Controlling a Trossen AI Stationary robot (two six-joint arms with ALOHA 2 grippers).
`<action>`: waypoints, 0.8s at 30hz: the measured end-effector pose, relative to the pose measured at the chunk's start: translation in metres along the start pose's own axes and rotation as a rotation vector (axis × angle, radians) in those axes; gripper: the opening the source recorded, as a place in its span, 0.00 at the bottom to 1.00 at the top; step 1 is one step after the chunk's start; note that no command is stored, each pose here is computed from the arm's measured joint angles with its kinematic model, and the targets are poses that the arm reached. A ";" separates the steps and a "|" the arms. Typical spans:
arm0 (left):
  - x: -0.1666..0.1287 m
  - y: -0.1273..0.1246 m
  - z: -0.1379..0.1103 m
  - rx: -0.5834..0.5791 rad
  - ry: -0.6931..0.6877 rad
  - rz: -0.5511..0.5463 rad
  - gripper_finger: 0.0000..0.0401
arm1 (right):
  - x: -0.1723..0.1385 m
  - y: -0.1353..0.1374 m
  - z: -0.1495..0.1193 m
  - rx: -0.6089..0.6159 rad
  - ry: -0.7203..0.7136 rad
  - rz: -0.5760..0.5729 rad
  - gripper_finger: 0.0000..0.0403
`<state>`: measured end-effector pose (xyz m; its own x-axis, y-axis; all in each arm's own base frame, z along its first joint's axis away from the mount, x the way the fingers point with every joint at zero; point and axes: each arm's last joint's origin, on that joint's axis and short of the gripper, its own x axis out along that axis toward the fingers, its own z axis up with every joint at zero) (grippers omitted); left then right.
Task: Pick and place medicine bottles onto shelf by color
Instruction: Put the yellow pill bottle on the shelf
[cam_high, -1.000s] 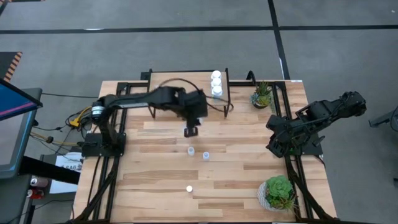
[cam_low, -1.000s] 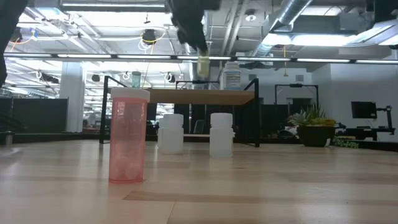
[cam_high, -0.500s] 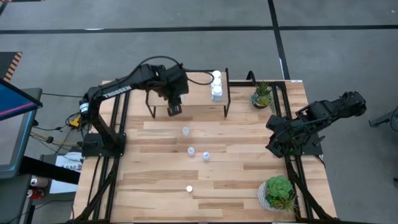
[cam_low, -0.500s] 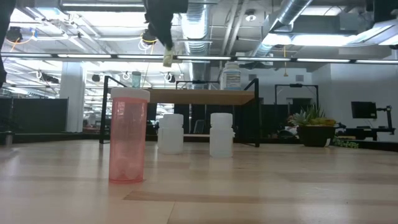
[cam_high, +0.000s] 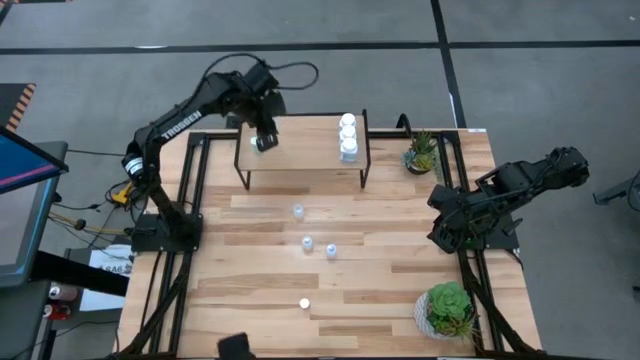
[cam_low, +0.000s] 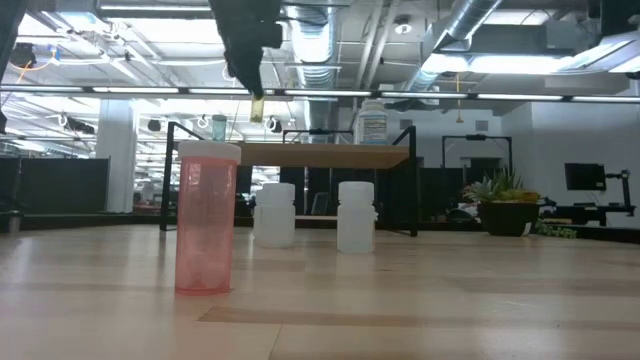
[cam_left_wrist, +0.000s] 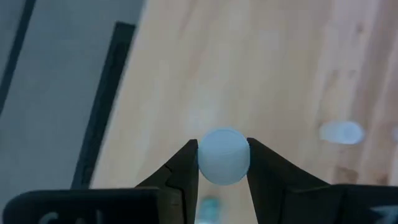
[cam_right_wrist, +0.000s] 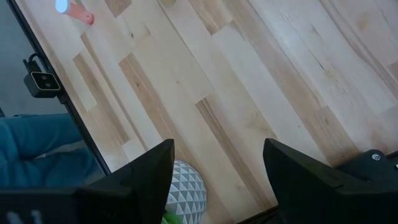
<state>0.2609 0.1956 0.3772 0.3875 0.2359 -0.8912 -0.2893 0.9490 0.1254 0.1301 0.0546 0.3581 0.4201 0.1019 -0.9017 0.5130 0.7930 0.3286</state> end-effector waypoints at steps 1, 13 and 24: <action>0.000 0.006 -0.003 -0.009 0.005 0.008 0.22 | 0.000 0.000 0.000 0.000 0.000 0.000 0.67; -0.004 0.057 -0.029 -0.069 0.003 0.008 0.22 | 0.000 0.001 0.001 0.002 -0.007 0.007 0.67; 0.023 0.067 -0.054 -0.115 0.117 -0.042 0.22 | 0.000 0.002 0.001 0.005 -0.013 0.016 0.67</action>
<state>0.2032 0.2528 0.3417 0.2985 0.1637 -0.9403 -0.3755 0.9259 0.0420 0.1319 0.0552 0.3590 0.4379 0.1070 -0.8927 0.5095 0.7885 0.3445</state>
